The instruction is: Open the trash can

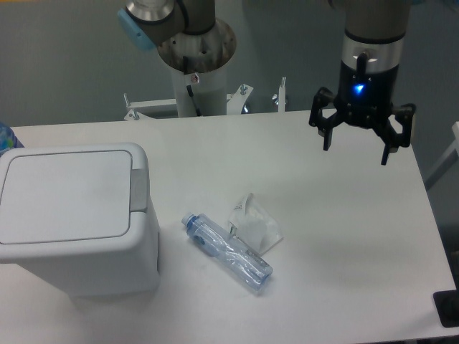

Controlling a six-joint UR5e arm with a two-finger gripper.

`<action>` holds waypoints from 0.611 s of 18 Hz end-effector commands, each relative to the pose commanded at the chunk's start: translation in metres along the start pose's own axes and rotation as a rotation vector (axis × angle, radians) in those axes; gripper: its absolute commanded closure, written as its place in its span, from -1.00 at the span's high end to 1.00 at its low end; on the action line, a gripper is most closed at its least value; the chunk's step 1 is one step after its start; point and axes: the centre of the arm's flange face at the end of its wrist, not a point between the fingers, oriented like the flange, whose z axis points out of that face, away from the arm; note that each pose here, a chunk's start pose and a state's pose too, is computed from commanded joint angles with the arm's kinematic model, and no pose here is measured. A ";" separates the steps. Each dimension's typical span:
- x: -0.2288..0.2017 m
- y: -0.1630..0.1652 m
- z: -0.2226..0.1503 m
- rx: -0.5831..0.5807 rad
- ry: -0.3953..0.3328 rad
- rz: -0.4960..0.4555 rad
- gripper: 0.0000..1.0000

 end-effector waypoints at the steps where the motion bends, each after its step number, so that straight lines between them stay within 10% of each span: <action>1: 0.002 -0.005 0.001 0.003 0.000 -0.005 1.00; 11: 0.046 -0.072 0.021 0.071 -0.006 -0.269 1.00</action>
